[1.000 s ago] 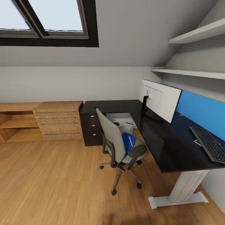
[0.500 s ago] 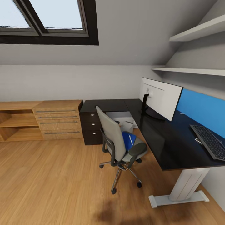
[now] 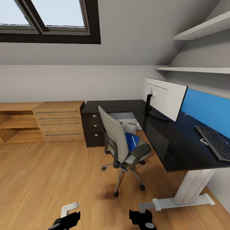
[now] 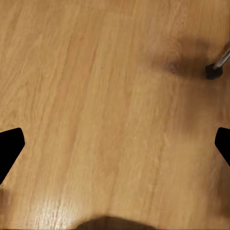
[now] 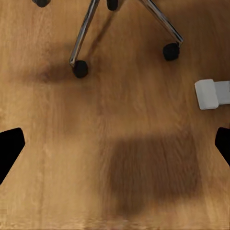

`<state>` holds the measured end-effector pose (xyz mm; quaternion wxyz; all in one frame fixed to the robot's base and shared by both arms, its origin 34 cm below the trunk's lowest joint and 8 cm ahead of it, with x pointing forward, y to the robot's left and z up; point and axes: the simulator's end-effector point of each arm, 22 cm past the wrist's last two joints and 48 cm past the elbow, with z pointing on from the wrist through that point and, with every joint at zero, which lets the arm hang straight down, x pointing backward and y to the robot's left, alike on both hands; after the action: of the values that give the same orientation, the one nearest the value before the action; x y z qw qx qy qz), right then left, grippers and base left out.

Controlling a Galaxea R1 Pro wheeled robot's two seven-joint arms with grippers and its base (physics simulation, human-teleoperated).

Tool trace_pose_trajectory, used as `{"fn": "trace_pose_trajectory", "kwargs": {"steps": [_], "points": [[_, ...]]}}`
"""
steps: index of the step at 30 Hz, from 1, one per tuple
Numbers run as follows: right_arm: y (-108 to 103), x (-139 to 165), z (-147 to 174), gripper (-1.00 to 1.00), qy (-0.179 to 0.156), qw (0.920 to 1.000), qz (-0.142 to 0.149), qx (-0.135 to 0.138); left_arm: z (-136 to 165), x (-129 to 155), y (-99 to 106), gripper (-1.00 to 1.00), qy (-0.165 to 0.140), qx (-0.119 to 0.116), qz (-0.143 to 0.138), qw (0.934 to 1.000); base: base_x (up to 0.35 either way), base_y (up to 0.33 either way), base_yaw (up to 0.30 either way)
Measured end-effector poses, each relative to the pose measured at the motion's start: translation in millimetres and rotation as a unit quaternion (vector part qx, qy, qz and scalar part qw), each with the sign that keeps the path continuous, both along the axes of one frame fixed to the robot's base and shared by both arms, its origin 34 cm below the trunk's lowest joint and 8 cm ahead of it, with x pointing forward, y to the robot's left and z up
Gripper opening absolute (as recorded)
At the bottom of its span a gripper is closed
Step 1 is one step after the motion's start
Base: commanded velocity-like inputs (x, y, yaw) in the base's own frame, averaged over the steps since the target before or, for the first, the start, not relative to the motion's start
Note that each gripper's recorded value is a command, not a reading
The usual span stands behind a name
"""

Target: In the bedroom, organize the workspace by keeping the computer under the desk, ensuring the monitor is on the desk, placing the keyboard on the desk next to the monitor, placing the mouse on the desk next to the keyboard, moving the folder from the swivel chair onto the desk next to the mouse, stacking the notebook on top of the folder with the pen on top of the notebook, and positioning the swivel chair next to the desk.

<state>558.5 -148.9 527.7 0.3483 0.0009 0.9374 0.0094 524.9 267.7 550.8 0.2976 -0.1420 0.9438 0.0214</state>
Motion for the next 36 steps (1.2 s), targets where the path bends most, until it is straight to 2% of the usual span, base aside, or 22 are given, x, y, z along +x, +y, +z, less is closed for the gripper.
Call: {"fn": "trace_pose_trajectory", "kwargs": {"steps": [2,4,8,11,20,21,22,26,31,36], "points": [[5.0,-1.7,-4.8,1.00,-0.003,1.0000,0.004,0.003,-3.7,2.1,8.0,1.00,-0.018,0.010,0.011,0.9997,0.000,0.000,0.000],[5.6,2.9,-3.8,1.00,-0.027,0.9996,0.001,0.006,-4.8,6.3,14.0,1.00,-0.042,0.018,0.021,0.9987,0.000,0.000,0.000],[4.8,8.2,-4.2,1.00,-0.058,0.9983,-0.004,0.010,-15.3,3.8,14.0,1.00,-0.051,0.021,0.026,0.9982,0.000,0.000,0.000],[4.4,7.9,-8.5,1.00,-0.068,0.9976,-0.005,0.011,-23.3,1.4,13.1,1.00,-0.051,0.021,0.027,0.9981,0.000,0.000,0.000],[2.6,-12.5,-40.4,1.00,-0.055,0.9985,-0.001,0.007,-52.7,-12.6,14.5,1.00,-0.040,0.025,0.029,0.9985,0.000,0.000,0.000],[2.4,-12.6,-42.2,1.00,-0.056,0.9984,-0.002,0.007,-54.6,-12.7,14.9,1.00,-0.042,0.026,0.030,0.9983,0.000,0.000,0.000],[1.9,-12.7,-43.9,1.00,-0.057,0.9984,-0.003,0.006,-52.5,-8.4,17.0,1.00,-0.062,0.029,0.035,0.9971,0.000,0.000,0.000],[1.4,-13.8,-51.6,1.00,-0.057,0.9983,-0.004,0.006,-55.1,-4.3,19.0,1.00,-0.080,0.032,0.038,0.9955,0.000,0.000,0.000],[1.2,-15.0,-61.3,1.00,-0.058,0.9983,-0.004,0.006,-63.1,-4.0,20.1,1.00,-0.089,0.034,0.040,0.9946,0.000,0.000,0.000],[0.6,-16.0,-70.5,1.00,-0.059,0.9982,-0.005,0.005,-76.3,-8.8,19.7,1.00,-0.086,0.034,0.039,0.9950,0.000,0.000,0.000]]}}
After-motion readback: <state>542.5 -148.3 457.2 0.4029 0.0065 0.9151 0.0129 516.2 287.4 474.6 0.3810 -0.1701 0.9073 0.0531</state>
